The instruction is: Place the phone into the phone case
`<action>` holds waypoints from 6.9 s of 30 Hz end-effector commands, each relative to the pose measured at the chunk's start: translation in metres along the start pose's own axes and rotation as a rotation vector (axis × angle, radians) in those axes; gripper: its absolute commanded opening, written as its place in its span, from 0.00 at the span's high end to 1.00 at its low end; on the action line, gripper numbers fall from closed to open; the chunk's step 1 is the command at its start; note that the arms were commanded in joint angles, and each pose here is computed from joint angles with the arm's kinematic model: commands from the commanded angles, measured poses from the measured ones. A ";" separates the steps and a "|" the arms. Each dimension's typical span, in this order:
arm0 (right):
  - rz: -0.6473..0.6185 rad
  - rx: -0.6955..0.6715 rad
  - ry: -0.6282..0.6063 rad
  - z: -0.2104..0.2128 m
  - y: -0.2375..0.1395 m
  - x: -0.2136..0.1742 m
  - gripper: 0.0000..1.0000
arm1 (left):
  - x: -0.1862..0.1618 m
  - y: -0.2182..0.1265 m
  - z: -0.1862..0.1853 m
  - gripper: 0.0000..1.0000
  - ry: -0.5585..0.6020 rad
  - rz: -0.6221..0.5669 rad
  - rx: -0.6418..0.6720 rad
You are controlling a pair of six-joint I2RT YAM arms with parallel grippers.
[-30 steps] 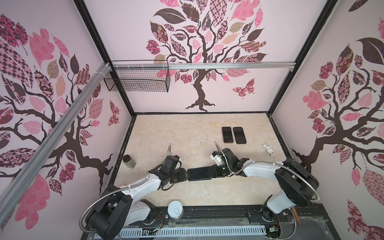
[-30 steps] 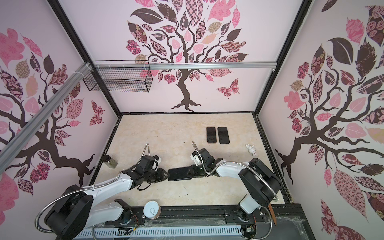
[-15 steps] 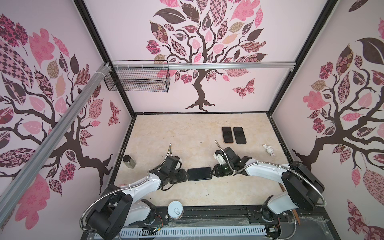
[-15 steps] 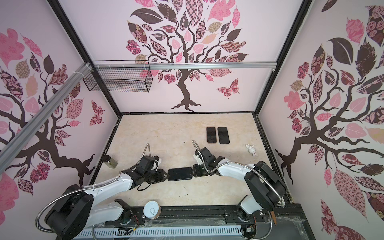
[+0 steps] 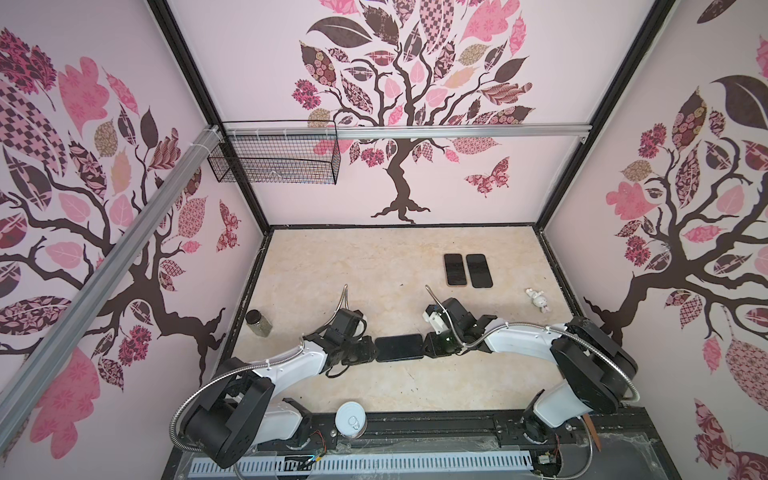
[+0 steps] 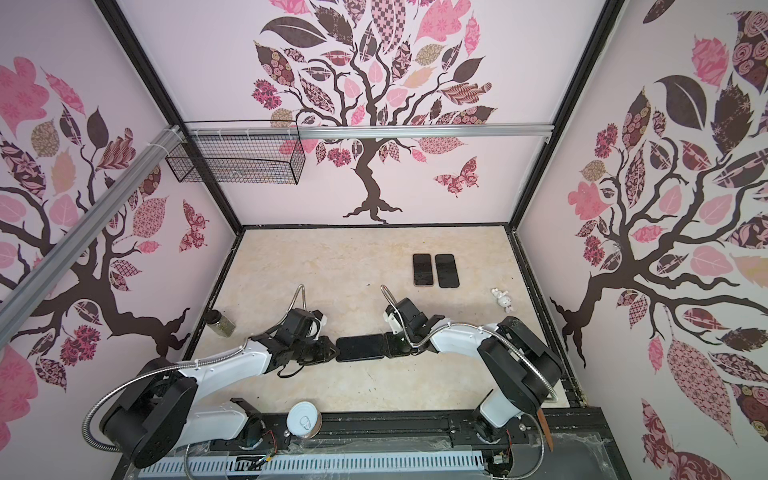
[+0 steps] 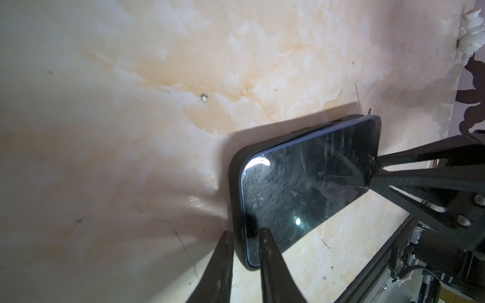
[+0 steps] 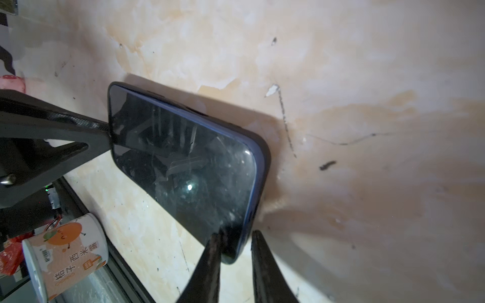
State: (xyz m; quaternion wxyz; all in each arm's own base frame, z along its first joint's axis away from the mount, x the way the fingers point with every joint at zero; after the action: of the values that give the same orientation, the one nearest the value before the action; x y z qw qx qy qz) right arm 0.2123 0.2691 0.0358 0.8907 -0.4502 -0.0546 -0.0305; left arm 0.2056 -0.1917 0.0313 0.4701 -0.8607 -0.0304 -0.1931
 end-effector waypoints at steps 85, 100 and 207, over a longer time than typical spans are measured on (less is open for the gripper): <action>-0.046 -0.523 -0.242 -0.031 0.011 -0.012 0.89 | -0.001 0.004 -0.001 0.86 0.021 -0.011 0.005; -0.098 -0.136 -0.147 0.015 -0.033 0.025 0.73 | 0.021 -0.011 -0.010 0.66 0.053 -0.060 0.014; 0.253 -0.463 -0.156 -0.089 0.094 -0.034 0.90 | 0.035 0.010 0.008 0.91 0.007 -0.014 0.004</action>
State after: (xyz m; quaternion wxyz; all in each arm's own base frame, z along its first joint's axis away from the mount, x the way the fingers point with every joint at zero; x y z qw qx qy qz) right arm 0.2581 0.2794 0.0240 0.8173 -0.5656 -0.1104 0.0044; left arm 0.2330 -0.1861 0.0313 0.4782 -0.8593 -0.0331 -0.1786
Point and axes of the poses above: each gripper's point midway between its finger pads, its own y axis out along the fingers, its own z axis along the line the jaws close on, x = y × z, the point moved 1 cm from there along -y, back along the fingers, and after that the axes turned 14 degrees about y, right-handed, at the moved point
